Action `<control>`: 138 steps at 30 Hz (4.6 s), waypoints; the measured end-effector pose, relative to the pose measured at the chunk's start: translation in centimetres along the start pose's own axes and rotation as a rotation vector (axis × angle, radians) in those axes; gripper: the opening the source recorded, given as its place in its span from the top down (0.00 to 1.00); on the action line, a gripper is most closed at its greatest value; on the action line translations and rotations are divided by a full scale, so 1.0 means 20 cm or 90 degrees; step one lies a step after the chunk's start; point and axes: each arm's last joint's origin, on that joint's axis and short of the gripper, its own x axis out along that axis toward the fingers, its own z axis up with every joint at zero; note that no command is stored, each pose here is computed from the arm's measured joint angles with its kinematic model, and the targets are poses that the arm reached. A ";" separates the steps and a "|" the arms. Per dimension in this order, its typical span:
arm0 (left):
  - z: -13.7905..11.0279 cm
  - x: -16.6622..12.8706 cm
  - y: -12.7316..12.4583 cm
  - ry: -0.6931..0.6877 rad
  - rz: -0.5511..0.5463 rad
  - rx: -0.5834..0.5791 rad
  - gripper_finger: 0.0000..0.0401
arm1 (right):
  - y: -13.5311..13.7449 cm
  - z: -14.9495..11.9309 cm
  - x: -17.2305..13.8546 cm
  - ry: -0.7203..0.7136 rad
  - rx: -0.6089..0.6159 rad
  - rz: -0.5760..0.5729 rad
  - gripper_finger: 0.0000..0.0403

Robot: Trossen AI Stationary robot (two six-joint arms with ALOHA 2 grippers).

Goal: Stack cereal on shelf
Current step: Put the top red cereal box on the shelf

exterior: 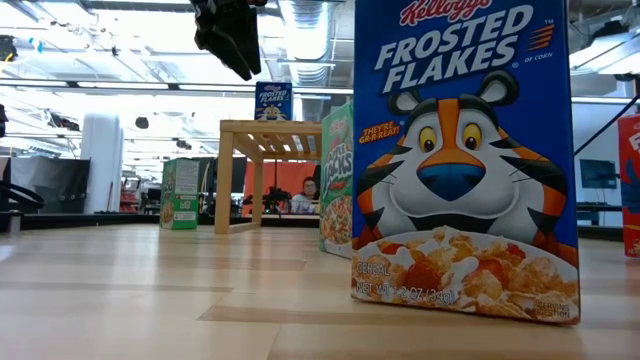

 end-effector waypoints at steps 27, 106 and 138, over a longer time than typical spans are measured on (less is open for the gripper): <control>0.00 0.00 0.00 0.000 0.000 0.000 0.44 | -0.05 0.00 0.09 0.035 0.013 0.005 0.37; 0.00 0.00 0.00 0.000 0.000 0.000 0.44 | -0.14 0.02 -0.04 -0.040 0.111 -0.070 0.36; 0.00 0.00 0.00 0.000 0.000 0.000 0.44 | -0.04 -0.41 -0.18 -0.141 0.510 -0.171 0.36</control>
